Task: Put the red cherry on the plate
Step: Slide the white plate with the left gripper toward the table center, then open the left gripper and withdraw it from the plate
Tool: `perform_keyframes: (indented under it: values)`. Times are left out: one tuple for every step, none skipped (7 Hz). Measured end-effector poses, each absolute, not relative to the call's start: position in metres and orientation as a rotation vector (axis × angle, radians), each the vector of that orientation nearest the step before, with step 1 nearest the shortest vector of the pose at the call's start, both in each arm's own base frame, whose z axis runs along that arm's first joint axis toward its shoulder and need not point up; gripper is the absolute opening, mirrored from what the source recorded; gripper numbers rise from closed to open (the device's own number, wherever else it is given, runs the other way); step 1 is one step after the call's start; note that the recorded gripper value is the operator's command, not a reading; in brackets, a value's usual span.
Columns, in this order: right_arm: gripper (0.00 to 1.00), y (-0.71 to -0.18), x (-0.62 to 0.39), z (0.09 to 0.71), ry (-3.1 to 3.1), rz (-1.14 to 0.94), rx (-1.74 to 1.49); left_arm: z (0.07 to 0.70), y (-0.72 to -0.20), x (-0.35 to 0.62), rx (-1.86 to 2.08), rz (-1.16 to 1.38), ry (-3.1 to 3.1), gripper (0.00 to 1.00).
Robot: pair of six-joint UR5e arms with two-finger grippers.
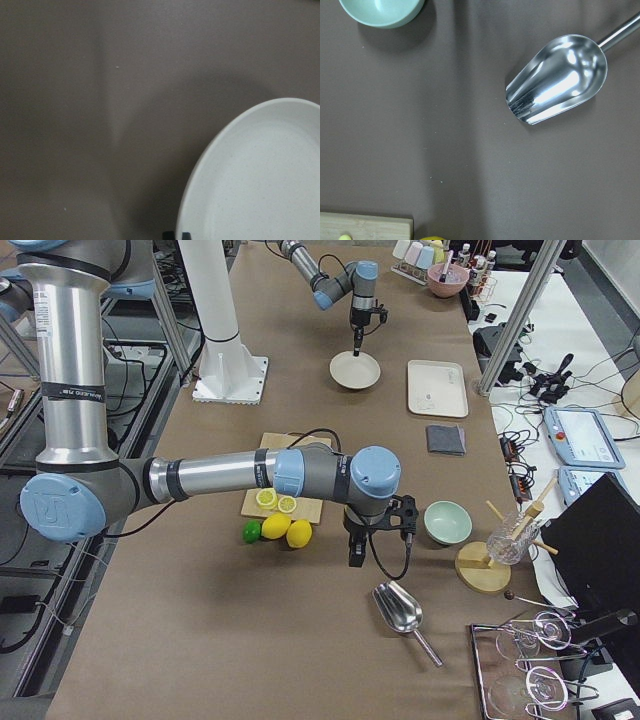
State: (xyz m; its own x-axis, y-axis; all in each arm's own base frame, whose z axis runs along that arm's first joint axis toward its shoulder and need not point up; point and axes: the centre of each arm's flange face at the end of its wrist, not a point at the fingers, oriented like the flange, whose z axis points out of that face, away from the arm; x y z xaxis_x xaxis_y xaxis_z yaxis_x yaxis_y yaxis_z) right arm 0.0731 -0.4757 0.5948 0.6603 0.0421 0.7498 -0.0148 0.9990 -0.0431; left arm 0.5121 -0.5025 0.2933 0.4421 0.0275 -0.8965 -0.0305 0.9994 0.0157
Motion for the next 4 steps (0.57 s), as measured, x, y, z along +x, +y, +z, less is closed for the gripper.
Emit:
perform_keyframes:
  values:
    - [1.0,-0.475,0.073,0.596,-0.85,0.033,-0.036,0.299,-0.498,0.52,0.01,0.037,1.108,0.09]
    - [1.0,-0.475,0.073,0.596,-0.849,0.032,-0.036,0.302,-0.495,0.525,0.017,0.038,1.109,0.6]
    - [1.0,-0.475,0.073,0.596,-0.85,0.032,-0.035,0.305,-0.491,0.532,0.029,0.037,1.112,0.93]
    - [1.0,-0.475,0.073,0.596,-0.85,0.031,-0.035,0.307,-0.486,0.538,0.047,0.033,1.112,0.98]
